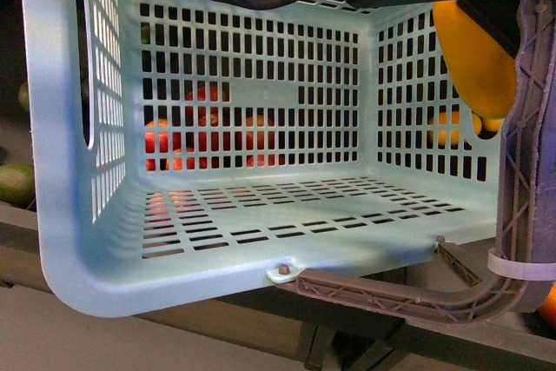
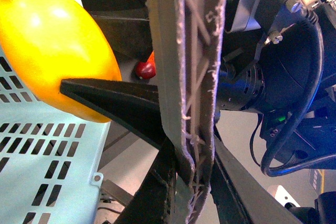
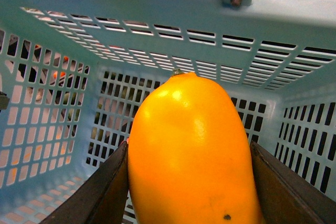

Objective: Pick mango and avocado into basket

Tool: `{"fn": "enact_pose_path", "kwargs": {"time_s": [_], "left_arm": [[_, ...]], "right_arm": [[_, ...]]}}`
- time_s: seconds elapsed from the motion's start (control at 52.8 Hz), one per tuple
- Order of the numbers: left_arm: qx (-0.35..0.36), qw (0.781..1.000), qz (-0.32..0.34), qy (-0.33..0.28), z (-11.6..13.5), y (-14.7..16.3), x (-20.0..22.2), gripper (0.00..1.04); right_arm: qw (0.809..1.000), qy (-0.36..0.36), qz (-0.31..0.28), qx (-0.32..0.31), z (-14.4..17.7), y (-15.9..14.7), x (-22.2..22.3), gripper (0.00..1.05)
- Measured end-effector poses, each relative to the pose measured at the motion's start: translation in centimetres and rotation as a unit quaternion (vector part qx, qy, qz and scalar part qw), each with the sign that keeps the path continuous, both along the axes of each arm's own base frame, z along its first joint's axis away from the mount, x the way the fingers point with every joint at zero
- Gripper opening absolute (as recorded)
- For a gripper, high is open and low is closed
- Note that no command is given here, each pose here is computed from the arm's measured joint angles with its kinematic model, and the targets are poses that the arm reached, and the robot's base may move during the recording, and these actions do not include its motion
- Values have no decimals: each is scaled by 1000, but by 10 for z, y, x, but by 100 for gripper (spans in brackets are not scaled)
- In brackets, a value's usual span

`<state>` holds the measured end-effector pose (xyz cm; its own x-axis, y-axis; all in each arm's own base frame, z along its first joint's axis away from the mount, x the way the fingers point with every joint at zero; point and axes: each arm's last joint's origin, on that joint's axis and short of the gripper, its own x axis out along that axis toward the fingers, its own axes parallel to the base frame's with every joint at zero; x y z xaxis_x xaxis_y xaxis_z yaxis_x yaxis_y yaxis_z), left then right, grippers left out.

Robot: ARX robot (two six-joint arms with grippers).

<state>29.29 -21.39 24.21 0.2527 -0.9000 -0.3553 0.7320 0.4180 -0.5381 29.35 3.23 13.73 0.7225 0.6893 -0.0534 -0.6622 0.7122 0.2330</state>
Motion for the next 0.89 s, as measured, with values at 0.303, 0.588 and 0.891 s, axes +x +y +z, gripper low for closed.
{"fn": "enact_pose_path", "kwargs": {"time_s": [0.303,0.588,0.891], "left_arm": [[-1,1000,2,6,0,1,0,14],[0,1000,3,5,0,1,0,14],[-1,1000,1,5,0,0,0,14]], "right_arm": [[998,-20,-59,8,8,-24,0,96],[955,-12,-297,3,20,-116,-37,97],[925,43,-378,-13,21,-147,-102,97]]}}
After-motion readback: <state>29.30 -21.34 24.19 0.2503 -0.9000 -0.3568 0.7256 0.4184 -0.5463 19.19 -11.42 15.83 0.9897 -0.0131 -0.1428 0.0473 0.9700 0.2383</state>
